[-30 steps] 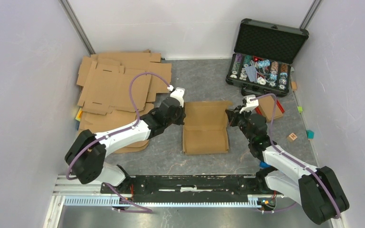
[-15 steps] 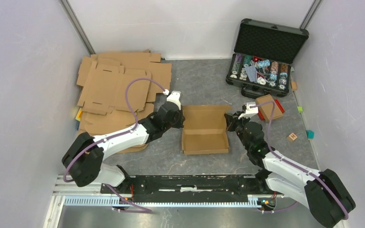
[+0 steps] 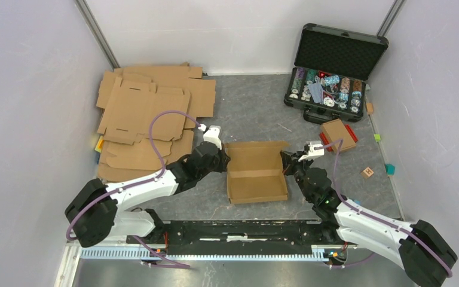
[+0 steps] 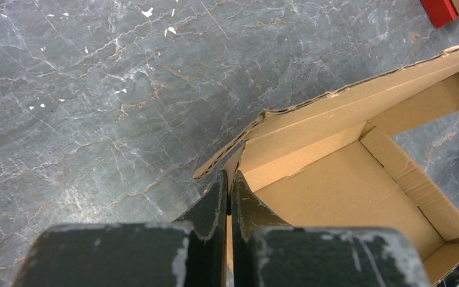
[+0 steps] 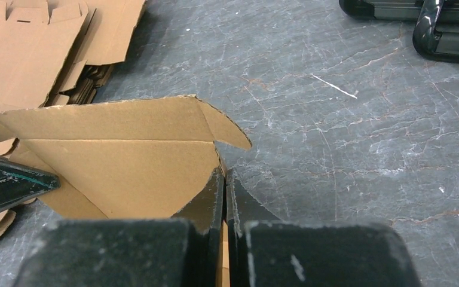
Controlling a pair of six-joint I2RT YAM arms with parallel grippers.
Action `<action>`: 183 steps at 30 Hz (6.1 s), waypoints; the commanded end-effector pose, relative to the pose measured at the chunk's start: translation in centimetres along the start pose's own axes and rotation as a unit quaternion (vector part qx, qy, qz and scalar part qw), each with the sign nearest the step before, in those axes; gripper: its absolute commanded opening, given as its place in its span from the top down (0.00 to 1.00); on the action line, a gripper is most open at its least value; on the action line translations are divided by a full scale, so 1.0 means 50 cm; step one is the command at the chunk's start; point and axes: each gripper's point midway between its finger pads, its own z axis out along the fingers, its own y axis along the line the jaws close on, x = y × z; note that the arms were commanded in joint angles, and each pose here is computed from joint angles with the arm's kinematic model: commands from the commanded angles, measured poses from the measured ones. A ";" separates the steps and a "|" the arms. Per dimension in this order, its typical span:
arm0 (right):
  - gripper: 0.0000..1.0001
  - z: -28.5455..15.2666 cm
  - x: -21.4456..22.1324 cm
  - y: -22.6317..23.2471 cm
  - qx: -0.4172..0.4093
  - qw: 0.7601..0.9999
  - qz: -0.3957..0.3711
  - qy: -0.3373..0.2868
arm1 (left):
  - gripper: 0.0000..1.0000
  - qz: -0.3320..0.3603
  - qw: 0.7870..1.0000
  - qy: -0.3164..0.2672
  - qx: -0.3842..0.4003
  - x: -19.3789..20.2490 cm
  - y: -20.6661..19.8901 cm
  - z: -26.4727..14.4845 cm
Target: Fold the paper box
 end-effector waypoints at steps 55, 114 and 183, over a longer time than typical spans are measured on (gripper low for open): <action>0.86 0.094 -0.032 -0.025 0.152 0.987 -0.031 -0.040 | 0.67 -0.052 0.997 -0.055 -0.004 -0.134 0.019 0.077; 0.67 0.092 0.014 -0.051 0.096 0.991 -0.079 0.057 | 0.98 -0.012 1.000 -0.010 -0.027 -0.080 0.049 0.079; 0.22 0.290 -0.039 -0.116 -0.062 0.994 -0.050 0.076 | 0.98 0.051 0.998 -0.014 -0.033 -0.090 0.059 0.078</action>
